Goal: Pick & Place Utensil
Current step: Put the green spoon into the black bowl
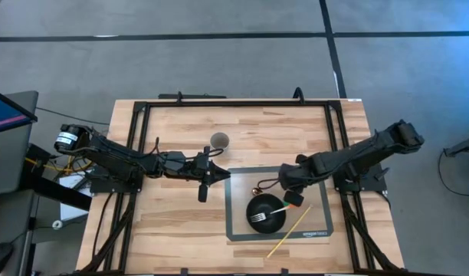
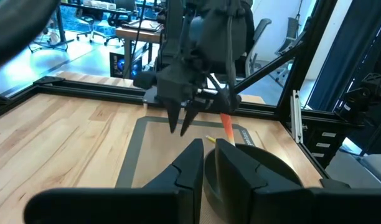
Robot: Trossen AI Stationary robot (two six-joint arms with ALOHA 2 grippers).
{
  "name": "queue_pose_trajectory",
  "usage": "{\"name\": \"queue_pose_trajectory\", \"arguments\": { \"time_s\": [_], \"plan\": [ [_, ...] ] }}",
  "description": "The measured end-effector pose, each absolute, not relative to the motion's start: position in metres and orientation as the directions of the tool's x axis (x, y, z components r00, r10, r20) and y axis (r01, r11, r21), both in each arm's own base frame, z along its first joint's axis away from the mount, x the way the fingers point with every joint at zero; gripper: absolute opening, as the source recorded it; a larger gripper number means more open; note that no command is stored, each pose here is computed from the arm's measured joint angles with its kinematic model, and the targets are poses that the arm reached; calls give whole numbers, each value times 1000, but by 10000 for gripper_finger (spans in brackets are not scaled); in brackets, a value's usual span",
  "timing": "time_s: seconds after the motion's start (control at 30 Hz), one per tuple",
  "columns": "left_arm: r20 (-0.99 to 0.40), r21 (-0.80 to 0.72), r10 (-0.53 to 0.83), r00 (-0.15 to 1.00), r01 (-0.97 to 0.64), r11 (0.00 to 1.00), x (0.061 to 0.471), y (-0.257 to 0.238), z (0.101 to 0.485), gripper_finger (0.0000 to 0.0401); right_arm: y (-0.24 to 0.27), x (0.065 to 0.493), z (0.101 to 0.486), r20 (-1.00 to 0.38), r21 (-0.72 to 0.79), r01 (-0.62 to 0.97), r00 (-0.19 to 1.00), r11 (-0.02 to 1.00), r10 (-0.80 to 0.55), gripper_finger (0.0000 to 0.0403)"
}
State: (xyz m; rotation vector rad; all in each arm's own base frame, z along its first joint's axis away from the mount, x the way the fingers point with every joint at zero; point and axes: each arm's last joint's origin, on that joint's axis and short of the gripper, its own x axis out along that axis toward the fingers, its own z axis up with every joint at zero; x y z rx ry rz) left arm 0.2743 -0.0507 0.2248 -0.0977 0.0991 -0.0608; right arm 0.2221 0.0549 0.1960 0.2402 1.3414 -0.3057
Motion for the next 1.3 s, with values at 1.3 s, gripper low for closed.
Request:
{"name": "queue_pose_trajectory", "arguments": {
  "time_s": [1.3],
  "plan": [
    [-96,-149,-66,993,51,988,274,-51,225,44,133,200,120,-914,-59,383,352,922,-204,205]
  ]
}}
